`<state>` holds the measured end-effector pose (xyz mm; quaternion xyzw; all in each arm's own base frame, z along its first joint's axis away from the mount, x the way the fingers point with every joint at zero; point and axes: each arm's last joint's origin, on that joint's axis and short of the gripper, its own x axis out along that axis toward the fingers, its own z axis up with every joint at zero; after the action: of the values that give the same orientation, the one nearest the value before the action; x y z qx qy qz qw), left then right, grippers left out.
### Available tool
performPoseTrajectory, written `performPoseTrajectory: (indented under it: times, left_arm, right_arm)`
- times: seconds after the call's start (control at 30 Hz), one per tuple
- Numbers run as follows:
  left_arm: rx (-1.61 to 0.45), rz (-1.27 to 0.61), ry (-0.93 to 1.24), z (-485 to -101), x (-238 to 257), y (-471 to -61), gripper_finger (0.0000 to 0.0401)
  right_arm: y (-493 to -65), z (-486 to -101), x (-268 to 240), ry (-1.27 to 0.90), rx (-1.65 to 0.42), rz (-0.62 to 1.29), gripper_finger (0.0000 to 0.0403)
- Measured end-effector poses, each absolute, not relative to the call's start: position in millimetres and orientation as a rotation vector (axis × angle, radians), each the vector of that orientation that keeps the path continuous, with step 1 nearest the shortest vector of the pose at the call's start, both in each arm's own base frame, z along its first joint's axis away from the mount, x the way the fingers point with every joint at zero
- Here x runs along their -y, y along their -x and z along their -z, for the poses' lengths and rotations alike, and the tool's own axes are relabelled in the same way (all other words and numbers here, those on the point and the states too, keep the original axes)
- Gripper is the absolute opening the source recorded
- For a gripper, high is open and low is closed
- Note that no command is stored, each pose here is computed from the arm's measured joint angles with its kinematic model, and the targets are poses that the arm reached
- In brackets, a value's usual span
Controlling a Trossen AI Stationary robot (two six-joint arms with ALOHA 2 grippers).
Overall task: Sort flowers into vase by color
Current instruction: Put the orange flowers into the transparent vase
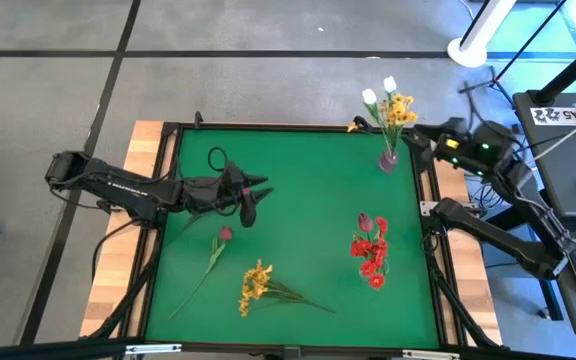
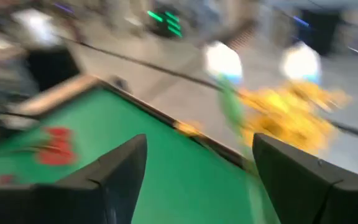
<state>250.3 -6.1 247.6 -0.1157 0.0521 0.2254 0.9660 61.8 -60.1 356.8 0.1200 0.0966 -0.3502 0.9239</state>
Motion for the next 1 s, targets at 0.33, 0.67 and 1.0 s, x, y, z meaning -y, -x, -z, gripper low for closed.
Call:
performPoseTrajectory:
  times: [0.33,0.67,1.0]
  left_arm:
    - [-0.245,-0.377,0.4,-232.6,18.7,-246.8,0.0165]
    - [-0.59,-0.641,0.535,-203.5,5.2,-225.8,0.0165]
    - [-0.858,-0.687,0.497,-254.7,-10.4,-221.0,0.0165]
  right_arm:
    - [-49.8,-384.3,29.8,-0.179,0.08,0.241,0.0268]
    - [-50.3,-385.3,28.5,-0.182,0.083,0.192,0.0261]
    - [-64.4,-387.0,42.5,-0.138,0.063,0.175,0.0261]
